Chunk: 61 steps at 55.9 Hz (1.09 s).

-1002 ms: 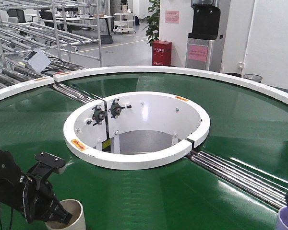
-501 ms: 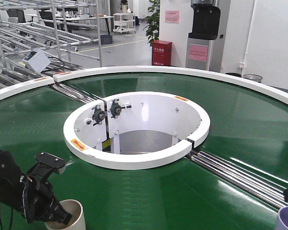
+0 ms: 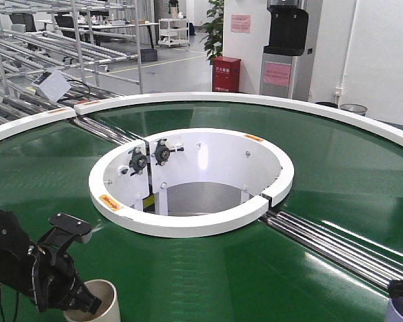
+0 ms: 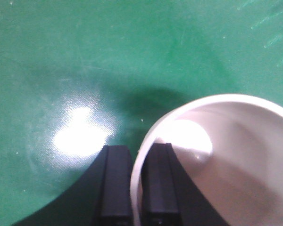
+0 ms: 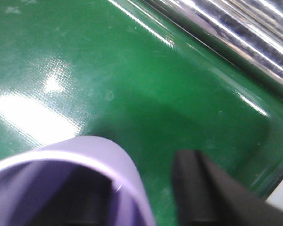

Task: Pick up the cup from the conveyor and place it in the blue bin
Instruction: 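Lower the right gripper onto the rim of the lavender cup, then close both grippers and lift both cups off the belt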

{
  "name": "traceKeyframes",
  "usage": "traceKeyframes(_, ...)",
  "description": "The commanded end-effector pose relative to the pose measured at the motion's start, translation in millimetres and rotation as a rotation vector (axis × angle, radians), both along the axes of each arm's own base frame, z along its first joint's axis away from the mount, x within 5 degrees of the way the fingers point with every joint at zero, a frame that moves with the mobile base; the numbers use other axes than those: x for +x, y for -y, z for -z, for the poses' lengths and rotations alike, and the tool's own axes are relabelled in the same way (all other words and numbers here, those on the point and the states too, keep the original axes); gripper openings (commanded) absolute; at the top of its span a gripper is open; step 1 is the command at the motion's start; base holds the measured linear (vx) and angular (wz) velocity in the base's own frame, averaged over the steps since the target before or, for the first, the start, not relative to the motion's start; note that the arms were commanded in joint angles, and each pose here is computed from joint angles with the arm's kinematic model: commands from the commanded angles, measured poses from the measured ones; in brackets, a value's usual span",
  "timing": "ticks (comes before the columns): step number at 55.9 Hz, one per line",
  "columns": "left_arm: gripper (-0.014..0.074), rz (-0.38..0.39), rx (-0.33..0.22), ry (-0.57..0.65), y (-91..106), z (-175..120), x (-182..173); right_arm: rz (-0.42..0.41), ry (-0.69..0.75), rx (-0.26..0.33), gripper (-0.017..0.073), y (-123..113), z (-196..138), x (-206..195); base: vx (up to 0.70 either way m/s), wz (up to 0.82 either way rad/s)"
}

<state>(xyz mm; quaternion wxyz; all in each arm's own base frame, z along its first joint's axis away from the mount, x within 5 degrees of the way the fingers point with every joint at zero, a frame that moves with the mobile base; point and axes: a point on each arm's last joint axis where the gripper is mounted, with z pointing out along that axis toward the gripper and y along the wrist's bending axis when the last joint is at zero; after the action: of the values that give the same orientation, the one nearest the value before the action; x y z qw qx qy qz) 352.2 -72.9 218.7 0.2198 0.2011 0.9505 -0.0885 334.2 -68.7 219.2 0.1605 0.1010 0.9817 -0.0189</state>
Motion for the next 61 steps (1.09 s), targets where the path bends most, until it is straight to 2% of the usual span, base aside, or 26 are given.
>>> traceKeyframes(1,-0.0008,-0.01,-0.023,0.109,2.3,-25.9,2.2,-0.011,0.097,-0.028,0.0199,2.3,-24.5,2.4,0.0,0.0)
traceKeyframes(16,-0.0008,-0.013,-0.023,0.119,2.2,-26.4,3.0,0.0,0.109,-0.018,-0.0013,1.2,-28.6,1.0,0.0,0.0)
traceKeyframes(21,-0.0007,-0.019,-0.026,0.131,2.0,-28.3,3.3,-0.018,0.121,0.017,-0.0015,-4.5,-34.9,-1.5,0.0,0.0)
traceKeyframes(28,-0.0007,-0.029,-0.039,0.181,1.5,-40.7,0.9,-0.109,0.224,0.025,-0.0012,-23.3,-58.6,-5.2,0.0,0.0)
traceKeyframes(36,-0.0007,-0.049,-0.057,0.339,-1.8,-77.2,-8.0,-0.177,0.4,0.057,-0.001,-56.7,-92.8,-11.6,0.0,0.0)
traceKeyframes(50,-0.0007,-0.067,-0.099,0.607,-10.1,-152.5,-49.6,-0.396,0.688,0.087,-0.001,-125.8,-151.7,-42.2,0.0,0.0)
traceKeyframes(55,-0.0007,-0.07,-0.119,0.685,-13.6,-177.6,-71.6,-0.429,0.749,0.129,-0.001,-138.5,-176.7,-61.9,0.0,0.0)
traceKeyframes(61,-0.0006,-0.098,-0.168,0.774,-19.0,-207.4,-104.5,-0.442,0.842,0.147,-0.001,-137.8,-208.5,-89.2,0.0,0.0)
